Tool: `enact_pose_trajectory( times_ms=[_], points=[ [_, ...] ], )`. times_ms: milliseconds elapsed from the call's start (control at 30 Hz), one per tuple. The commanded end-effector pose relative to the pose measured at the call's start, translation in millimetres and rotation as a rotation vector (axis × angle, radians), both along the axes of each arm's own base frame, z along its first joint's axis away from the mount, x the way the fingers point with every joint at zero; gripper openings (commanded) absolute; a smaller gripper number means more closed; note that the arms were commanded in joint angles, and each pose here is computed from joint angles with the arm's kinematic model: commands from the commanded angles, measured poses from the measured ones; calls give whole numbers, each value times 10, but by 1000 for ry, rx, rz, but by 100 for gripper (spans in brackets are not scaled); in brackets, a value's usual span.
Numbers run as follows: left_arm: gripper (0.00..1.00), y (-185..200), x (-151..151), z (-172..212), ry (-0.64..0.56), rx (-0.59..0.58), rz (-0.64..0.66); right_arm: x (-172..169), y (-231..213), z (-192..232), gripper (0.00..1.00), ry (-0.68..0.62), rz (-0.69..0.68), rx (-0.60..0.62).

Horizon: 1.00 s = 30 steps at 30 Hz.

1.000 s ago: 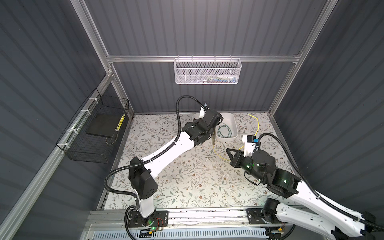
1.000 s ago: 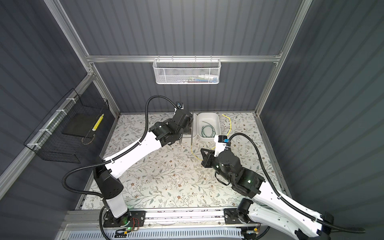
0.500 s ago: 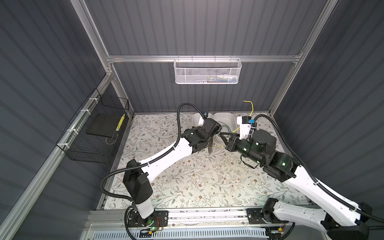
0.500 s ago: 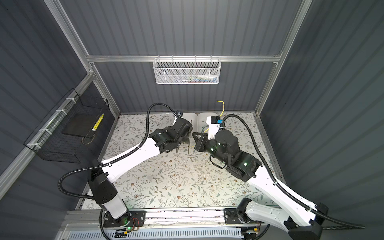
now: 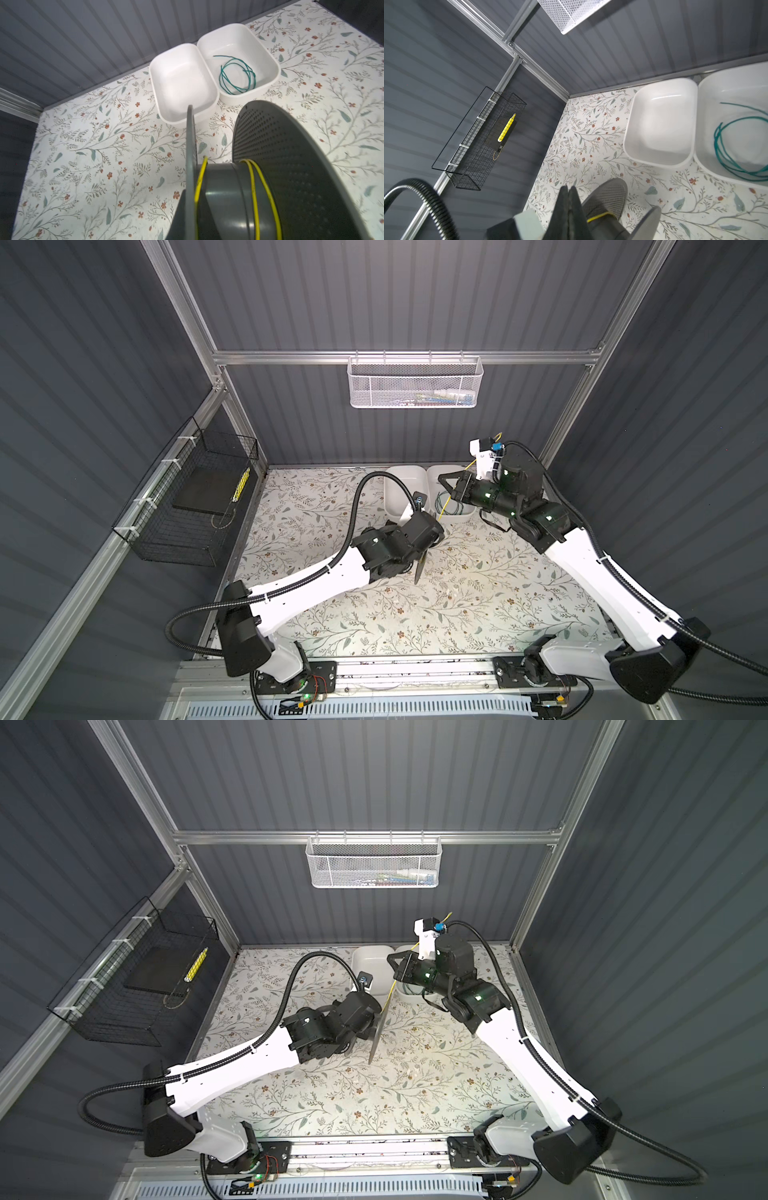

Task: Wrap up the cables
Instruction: 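Loop the cable over the hub with the right gripper while the left holds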

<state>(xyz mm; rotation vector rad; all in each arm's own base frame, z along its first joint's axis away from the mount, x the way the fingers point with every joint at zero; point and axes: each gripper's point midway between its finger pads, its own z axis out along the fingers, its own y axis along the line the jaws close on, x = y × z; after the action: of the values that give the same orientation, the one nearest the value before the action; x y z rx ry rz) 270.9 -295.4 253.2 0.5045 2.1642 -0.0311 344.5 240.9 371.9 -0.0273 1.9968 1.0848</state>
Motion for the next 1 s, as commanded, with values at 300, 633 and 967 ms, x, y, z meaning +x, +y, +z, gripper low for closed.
enact_pose_trajectory(
  times_ms=[300,633,967],
  points=[
    [0,305,-486,-585,226,92,-71,446,-50,-524,0,61,43,201],
    [0,300,-494,-746,262,121,-51,438,53,-1110,8,205,78,271],
    [0,286,-478,-793,266,130,-46,404,5,-1222,16,229,64,252]
  ],
)
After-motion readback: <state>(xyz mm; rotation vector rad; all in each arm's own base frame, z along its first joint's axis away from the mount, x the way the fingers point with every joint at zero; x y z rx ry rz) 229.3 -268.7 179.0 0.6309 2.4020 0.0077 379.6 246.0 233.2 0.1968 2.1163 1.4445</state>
